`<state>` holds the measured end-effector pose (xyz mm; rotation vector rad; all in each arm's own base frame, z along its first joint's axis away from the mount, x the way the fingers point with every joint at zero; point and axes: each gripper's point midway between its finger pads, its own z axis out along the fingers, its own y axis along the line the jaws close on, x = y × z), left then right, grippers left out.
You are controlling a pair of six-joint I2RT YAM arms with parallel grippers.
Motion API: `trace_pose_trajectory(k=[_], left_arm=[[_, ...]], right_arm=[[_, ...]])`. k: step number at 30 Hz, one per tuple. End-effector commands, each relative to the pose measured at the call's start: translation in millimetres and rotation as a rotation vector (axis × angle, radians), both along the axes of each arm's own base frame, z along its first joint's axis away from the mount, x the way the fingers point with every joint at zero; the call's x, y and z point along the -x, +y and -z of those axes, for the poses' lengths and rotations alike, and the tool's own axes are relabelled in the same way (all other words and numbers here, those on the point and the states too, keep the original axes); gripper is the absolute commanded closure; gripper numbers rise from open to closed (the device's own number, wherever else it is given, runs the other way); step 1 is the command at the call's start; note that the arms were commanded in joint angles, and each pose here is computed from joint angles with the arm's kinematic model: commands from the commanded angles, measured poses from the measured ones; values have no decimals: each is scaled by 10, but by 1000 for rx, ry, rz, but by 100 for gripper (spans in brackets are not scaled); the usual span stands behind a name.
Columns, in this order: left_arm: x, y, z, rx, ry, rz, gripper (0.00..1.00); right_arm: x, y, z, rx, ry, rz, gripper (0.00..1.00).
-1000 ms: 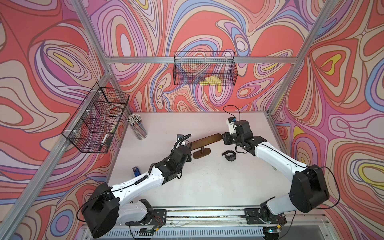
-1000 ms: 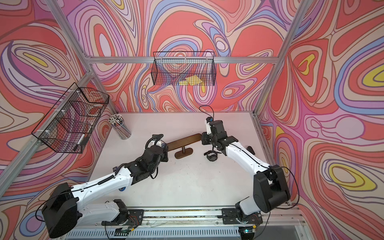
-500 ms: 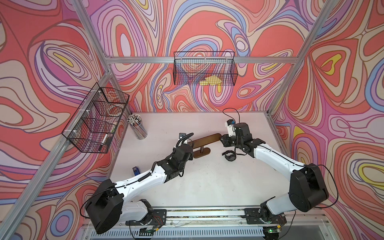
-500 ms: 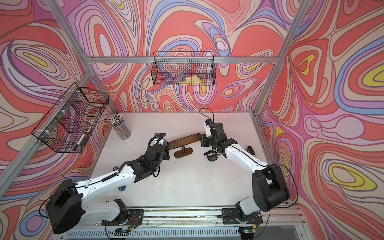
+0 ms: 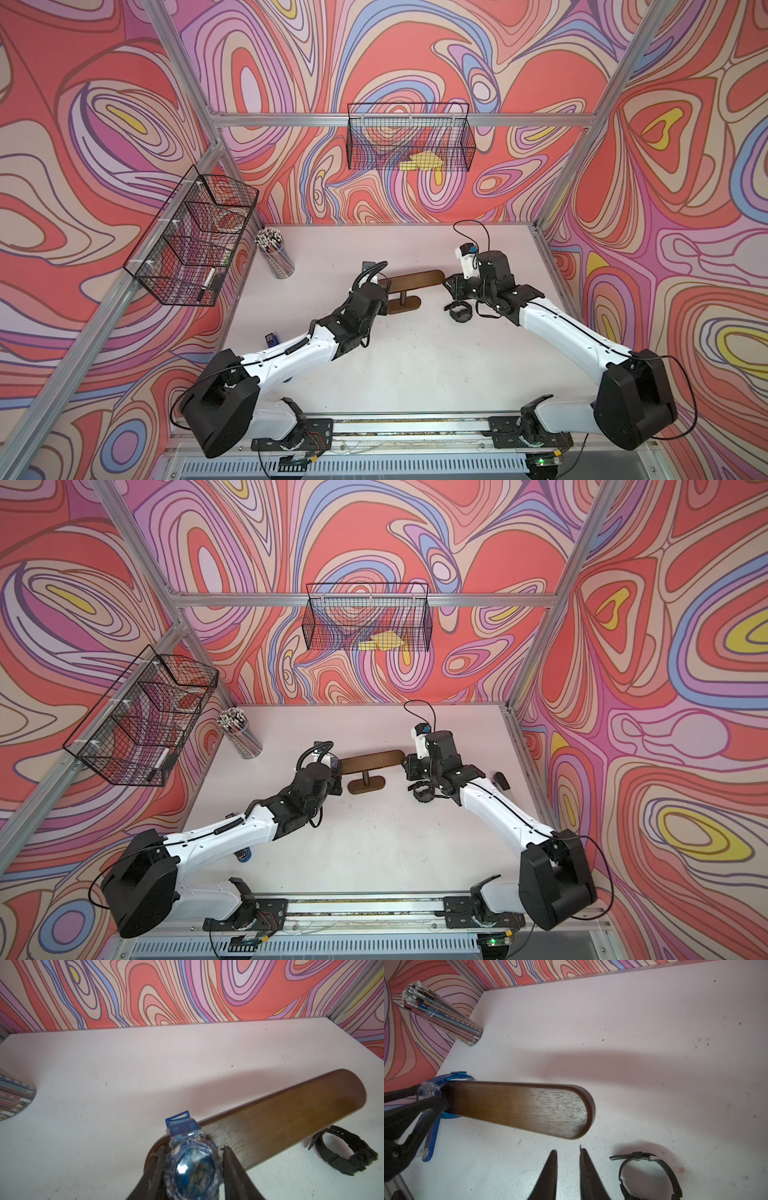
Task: Place watch on stand
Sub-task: Place the watch on the stand.
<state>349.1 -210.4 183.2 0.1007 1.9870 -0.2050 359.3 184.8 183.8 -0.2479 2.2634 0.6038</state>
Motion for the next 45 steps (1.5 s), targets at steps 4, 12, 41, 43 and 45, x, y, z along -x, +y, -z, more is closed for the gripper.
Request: trace_pose_trajectory(k=[4, 12, 41, 43, 45], left_arm=[[-101, -109, -208, 35, -71, 77, 85], [-177, -152, -211, 11, -73, 137, 85], [-388, -397, -173, 42, -44, 197, 86], [-370, -411, -146, 50, -38, 207, 86], [-341, -437, -132, 59, -32, 224, 86]], right_arm=[[50, -38, 12, 3, 16, 6, 79], [47, -45, 35, 6, 20, 10, 79], [53, -56, 47, 0, 23, 22, 79], [54, -47, 61, -6, 28, 21, 79], [46, -36, 70, -13, 32, 22, 79]])
